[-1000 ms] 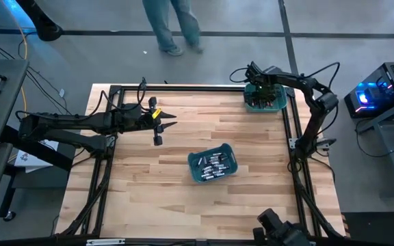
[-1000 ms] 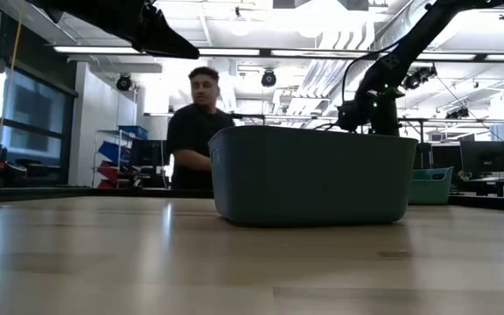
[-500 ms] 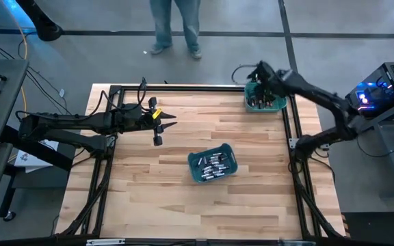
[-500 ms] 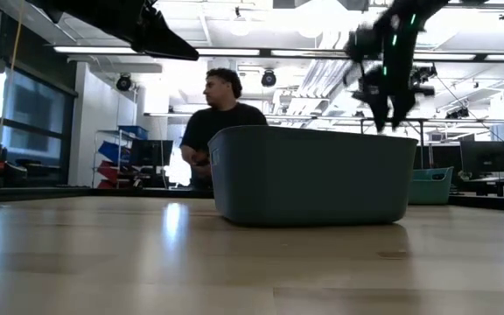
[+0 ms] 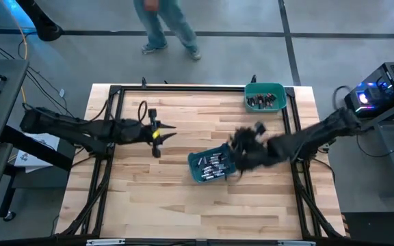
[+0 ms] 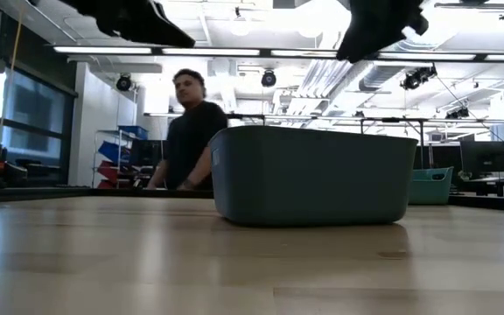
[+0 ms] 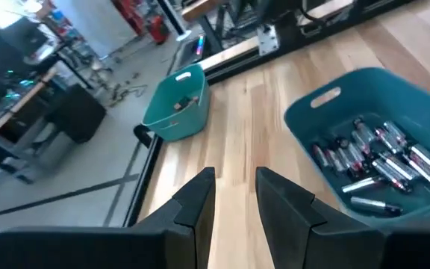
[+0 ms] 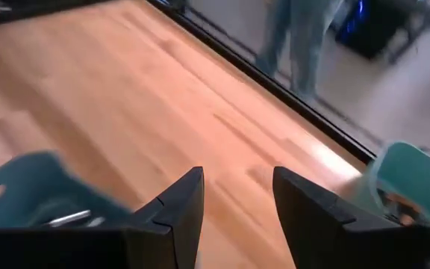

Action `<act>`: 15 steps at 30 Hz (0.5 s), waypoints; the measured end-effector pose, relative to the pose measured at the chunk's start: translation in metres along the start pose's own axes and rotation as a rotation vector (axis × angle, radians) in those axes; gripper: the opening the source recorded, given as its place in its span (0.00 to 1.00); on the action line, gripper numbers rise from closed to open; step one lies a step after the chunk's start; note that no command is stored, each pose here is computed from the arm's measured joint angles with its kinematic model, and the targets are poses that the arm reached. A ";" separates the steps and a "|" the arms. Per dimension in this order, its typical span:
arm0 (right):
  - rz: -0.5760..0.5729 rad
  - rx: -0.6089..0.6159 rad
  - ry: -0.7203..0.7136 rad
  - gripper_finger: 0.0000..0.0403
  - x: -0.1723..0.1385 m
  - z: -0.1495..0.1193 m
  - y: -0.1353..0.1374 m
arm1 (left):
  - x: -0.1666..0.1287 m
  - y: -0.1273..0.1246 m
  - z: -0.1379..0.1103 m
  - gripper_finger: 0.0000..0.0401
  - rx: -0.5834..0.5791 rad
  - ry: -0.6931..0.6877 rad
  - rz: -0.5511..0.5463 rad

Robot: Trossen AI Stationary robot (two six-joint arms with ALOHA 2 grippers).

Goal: Sort batteries
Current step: Move the blue bin to the top of the table

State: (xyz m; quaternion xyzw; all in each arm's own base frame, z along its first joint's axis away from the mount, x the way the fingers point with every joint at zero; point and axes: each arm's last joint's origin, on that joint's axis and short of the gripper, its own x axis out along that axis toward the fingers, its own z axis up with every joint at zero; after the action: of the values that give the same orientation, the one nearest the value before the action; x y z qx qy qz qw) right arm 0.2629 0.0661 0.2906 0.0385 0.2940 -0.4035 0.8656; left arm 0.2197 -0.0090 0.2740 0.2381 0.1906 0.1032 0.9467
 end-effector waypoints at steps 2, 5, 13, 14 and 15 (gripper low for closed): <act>0.000 -0.037 -0.051 0.38 -0.005 -0.018 0.025 | -0.004 -0.010 0.004 0.22 0.001 -0.002 0.005; 0.019 -0.082 -0.076 0.38 -0.006 -0.044 0.057 | -0.007 -0.024 0.007 0.22 0.018 -0.010 -0.047; 0.160 -0.167 0.011 0.38 -0.010 -0.097 0.105 | -0.016 -0.060 0.030 0.25 0.081 0.167 -0.295; 0.173 -0.163 0.016 0.38 -0.013 -0.101 0.107 | -0.015 -0.066 0.033 0.26 0.113 0.204 -0.331; 0.183 -0.162 0.018 0.38 -0.016 -0.105 0.109 | -0.013 -0.072 0.038 0.28 0.135 0.224 -0.371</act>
State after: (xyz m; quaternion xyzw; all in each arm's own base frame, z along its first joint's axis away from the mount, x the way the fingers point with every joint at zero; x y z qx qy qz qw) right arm 0.2832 0.1820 0.1946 -0.0012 0.3287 -0.2975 0.8964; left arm 0.2310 -0.0909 0.2737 0.2489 0.3414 -0.0601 0.9044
